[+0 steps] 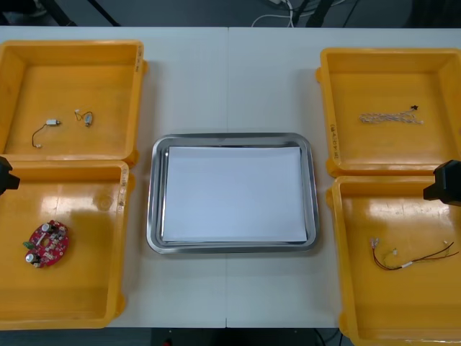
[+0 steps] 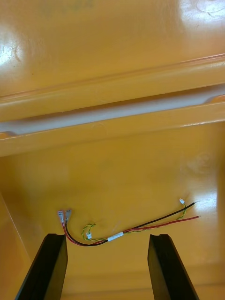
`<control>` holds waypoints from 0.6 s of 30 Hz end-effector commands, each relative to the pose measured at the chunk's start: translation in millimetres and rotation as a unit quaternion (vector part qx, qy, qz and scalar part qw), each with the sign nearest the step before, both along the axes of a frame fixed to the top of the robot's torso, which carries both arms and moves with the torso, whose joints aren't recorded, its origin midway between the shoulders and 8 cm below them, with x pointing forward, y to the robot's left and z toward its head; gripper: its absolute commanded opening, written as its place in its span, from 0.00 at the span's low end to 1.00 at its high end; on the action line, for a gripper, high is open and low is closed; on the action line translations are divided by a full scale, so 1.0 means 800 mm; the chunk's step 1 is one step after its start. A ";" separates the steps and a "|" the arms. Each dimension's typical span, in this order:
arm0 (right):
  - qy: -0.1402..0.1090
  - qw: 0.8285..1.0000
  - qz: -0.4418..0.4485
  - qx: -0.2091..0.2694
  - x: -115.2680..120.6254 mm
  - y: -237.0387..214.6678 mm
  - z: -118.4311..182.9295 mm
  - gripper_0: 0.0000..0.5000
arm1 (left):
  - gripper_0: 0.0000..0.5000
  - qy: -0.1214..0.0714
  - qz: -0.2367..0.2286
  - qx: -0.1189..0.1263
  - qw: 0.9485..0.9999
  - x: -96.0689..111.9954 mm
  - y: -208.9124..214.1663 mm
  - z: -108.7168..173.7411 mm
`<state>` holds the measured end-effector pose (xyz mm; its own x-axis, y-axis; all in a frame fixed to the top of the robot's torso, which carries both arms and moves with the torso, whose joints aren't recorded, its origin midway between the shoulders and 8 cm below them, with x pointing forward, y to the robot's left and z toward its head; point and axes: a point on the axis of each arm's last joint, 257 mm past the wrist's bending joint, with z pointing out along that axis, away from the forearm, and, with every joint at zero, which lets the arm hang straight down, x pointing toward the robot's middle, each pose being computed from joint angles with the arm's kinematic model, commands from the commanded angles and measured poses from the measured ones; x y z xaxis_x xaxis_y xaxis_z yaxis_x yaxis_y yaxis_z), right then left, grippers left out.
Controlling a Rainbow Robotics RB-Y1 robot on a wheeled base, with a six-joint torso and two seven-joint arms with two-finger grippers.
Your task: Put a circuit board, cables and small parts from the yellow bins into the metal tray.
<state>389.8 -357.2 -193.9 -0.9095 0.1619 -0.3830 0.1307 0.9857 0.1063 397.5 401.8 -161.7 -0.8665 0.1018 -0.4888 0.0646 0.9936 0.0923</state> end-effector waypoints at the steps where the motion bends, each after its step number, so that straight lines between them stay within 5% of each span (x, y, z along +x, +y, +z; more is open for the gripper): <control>1: -0.014 1.000 0.003 -0.004 -0.002 -0.004 0.010 1.00 | 1.00 -0.005 0.055 -0.026 0.998 -0.006 0.004 -0.001; 18: -0.014 1.000 0.003 -0.004 -0.002 -0.004 0.010 1.00 | 1.00 -0.005 0.055 -0.026 0.998 -0.006 0.004 -0.001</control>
<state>389.8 -357.2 -193.9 -0.9095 0.1619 -0.3830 0.1307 0.9857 0.1063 397.5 401.8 -161.7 -0.8665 0.1018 -0.4888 0.0646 0.9936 0.0923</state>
